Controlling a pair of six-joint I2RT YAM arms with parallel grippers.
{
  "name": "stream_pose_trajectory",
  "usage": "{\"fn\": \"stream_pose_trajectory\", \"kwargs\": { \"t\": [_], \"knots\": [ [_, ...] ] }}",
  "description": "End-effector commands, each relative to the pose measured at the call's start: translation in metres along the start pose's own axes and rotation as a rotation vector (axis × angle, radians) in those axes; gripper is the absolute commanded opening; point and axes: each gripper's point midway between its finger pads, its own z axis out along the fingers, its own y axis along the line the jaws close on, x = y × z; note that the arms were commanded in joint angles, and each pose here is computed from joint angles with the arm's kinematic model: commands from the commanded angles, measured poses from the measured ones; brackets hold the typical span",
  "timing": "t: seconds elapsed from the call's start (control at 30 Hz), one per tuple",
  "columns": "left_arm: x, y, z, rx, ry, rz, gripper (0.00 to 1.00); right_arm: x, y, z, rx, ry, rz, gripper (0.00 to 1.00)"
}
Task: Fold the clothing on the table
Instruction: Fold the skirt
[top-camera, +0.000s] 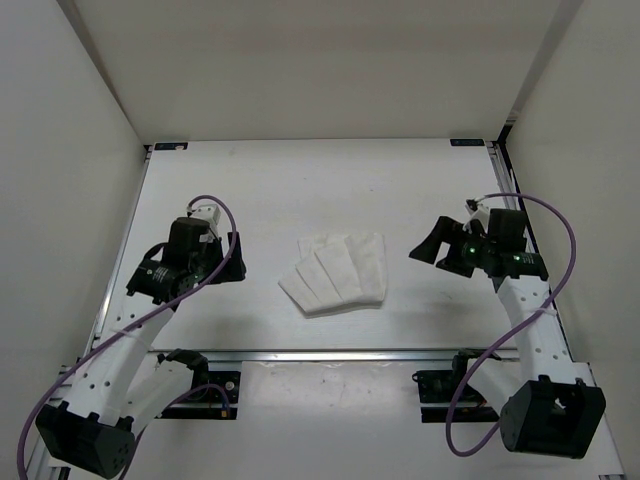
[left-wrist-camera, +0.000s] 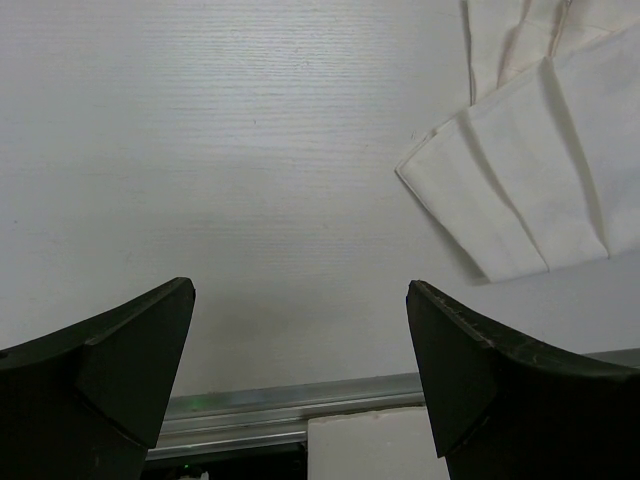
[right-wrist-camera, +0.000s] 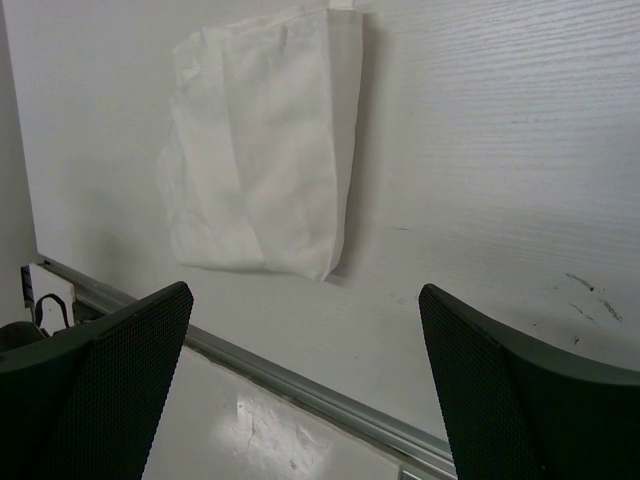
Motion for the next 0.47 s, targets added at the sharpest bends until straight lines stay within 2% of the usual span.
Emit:
{"fn": "stream_pose_trajectory", "kwargs": {
  "t": [0.0, 0.43],
  "knots": [
    [-0.008, -0.003, -0.002, 0.020, -0.026, 0.000, 0.99, 0.000, -0.001, -0.002, 0.018, 0.005, -0.043, 0.99],
    [-0.018, -0.008, -0.005, 0.030, -0.044, 0.027, 0.99, 0.001, -0.010, -0.009, 0.064, -0.023, -0.068, 0.99]
  ]
}}
